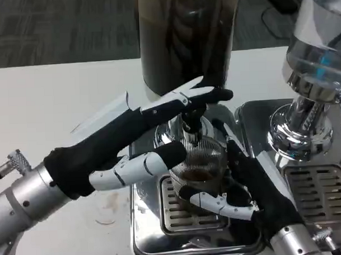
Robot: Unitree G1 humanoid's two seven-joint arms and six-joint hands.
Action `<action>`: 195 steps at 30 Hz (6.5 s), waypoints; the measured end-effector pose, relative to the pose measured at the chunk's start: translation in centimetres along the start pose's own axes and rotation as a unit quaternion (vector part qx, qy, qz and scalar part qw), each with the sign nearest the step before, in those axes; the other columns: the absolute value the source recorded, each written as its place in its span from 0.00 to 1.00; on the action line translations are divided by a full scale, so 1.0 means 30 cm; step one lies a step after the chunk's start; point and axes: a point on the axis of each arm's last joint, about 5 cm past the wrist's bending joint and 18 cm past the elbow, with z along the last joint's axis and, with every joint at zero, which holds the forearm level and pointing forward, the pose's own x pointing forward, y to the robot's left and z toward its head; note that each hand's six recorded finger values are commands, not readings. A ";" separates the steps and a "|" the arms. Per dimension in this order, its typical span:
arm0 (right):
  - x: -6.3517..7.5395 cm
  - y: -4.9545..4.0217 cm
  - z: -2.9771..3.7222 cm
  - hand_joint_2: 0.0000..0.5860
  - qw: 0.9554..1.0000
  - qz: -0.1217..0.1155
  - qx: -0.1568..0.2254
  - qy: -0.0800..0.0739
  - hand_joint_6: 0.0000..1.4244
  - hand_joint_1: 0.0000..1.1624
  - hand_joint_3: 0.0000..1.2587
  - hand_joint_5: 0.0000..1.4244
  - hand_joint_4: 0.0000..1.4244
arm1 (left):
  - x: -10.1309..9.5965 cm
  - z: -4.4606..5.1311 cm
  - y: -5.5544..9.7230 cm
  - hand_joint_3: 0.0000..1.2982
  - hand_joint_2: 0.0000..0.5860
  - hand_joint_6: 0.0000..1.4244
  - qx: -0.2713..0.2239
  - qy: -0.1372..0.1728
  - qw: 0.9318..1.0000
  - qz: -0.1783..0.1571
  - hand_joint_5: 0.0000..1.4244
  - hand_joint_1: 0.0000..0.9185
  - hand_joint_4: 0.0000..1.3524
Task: Grasp the cup under the faucet to collect the drink, then remove the cup.
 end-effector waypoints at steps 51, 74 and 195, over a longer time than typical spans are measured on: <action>0.003 0.028 -0.002 0.27 1.000 -0.020 -0.004 -0.012 0.45 0.82 0.18 0.35 0.23 | -0.428 -0.071 -0.190 0.06 0.38 0.00 0.004 0.293 0.926 0.237 0.00 0.00 0.00; 0.000 0.041 0.002 0.29 0.999 -0.044 -0.018 -0.027 0.62 0.85 0.25 0.47 0.30 | -0.421 -0.076 -0.194 0.08 0.38 0.00 0.001 0.292 0.928 0.229 0.00 0.00 0.00; -0.320 -0.080 0.205 0.24 0.993 -0.083 -0.062 -0.058 0.87 0.91 0.35 0.55 0.37 | -0.458 0.084 -0.088 0.02 0.49 0.00 0.198 0.284 0.938 -0.024 0.00 0.00 0.00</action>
